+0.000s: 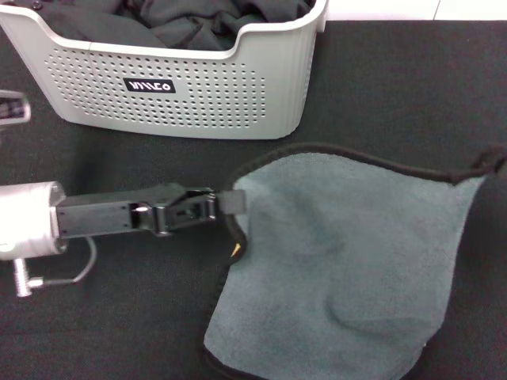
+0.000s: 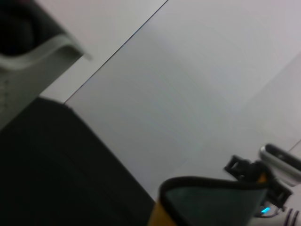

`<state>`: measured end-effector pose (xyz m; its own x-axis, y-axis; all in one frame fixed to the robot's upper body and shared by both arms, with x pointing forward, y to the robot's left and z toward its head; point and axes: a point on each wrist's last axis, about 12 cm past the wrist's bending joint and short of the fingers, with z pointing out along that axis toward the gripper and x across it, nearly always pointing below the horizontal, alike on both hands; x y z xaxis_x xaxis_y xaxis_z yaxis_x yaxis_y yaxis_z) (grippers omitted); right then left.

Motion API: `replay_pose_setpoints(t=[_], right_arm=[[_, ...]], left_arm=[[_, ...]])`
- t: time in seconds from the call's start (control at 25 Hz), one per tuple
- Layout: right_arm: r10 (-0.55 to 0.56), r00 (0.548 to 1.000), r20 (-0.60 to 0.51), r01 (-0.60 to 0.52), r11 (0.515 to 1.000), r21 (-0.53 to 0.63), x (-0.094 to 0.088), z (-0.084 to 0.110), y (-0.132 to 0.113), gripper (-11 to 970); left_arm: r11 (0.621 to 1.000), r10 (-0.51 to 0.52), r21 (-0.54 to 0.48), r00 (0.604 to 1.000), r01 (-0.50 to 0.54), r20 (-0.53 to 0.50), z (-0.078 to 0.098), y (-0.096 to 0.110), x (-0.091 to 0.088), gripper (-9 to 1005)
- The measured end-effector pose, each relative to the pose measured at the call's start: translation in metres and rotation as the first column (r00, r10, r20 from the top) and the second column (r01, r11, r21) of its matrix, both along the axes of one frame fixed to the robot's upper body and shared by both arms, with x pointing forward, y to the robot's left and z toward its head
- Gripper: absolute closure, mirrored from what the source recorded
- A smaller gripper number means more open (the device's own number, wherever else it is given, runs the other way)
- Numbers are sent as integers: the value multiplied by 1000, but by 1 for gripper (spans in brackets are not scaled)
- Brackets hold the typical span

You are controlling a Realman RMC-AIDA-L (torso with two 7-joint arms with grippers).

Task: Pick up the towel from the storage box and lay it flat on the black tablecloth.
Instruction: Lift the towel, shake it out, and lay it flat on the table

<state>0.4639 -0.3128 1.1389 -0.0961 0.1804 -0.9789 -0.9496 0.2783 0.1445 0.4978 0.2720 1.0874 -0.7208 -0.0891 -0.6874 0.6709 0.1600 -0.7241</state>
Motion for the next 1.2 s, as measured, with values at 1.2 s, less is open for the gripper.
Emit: replay_pose_setpoints(t=[1.2], right_arm=[[333,942,-52,-333,943,1,-78,78,33,948]], left_arm=[[912,-368,-110,905,396,212,55,20,-96,966]])
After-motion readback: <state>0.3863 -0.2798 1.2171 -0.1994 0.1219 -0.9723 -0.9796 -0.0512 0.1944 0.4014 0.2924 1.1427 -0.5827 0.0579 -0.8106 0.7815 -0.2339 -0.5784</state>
